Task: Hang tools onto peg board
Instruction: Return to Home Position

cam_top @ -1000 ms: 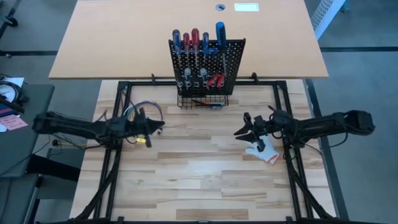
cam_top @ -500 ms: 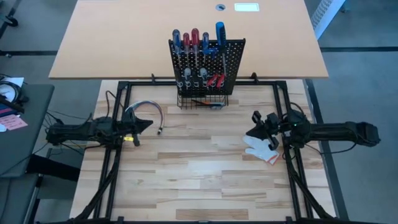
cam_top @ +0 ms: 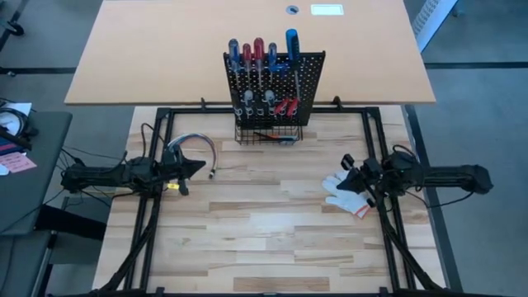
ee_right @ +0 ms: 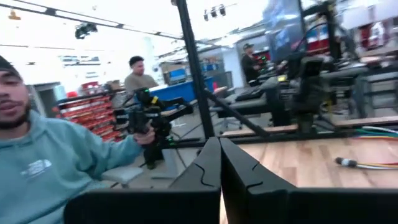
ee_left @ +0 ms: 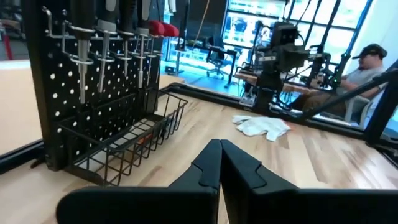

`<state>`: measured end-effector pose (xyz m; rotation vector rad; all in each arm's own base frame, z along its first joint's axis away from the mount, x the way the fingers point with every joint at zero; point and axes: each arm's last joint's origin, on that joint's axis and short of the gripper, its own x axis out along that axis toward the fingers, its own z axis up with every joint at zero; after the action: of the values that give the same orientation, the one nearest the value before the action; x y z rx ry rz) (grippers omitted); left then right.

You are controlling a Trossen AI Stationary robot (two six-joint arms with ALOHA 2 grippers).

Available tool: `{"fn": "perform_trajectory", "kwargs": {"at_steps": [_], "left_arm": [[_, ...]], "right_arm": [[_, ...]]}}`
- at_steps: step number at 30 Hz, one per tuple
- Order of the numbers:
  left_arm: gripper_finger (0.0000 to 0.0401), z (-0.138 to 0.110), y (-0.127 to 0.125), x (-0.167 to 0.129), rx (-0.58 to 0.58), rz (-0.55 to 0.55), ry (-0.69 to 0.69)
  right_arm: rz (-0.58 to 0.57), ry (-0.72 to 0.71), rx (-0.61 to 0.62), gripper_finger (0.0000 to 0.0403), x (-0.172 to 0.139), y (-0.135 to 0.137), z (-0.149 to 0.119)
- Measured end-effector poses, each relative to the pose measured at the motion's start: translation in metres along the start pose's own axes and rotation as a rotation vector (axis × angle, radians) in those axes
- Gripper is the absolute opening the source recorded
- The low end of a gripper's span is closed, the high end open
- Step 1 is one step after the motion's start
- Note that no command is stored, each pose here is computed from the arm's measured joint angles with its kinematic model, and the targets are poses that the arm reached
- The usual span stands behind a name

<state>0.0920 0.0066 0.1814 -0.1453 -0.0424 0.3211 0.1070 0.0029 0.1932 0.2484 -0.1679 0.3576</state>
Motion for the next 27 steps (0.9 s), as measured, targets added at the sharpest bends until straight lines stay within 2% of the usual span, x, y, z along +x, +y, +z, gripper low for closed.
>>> {"fn": "perform_trajectory", "kwargs": {"at_steps": [5,13,19,27], "left_arm": [[0.0000,0.000,-0.001,0.000,0.029,-0.047,0.003],[0.0000,-0.001,-0.001,0.000,0.070,-0.049,0.004],[0.0000,-0.001,-0.002,0.000,0.112,-0.056,0.005],[0.0000,-0.002,-0.003,0.000,0.207,-0.122,0.013]], "right_arm": [[-0.112,0.023,-0.013,0.0001,-0.010,0.000,-0.005],[-0.145,0.115,-0.022,0.0005,-0.014,-0.003,-0.018],[-0.155,0.123,-0.067,0.0006,-0.014,-0.003,-0.019],[-0.156,0.127,-0.074,0.0006,-0.014,-0.003,-0.020]]}}
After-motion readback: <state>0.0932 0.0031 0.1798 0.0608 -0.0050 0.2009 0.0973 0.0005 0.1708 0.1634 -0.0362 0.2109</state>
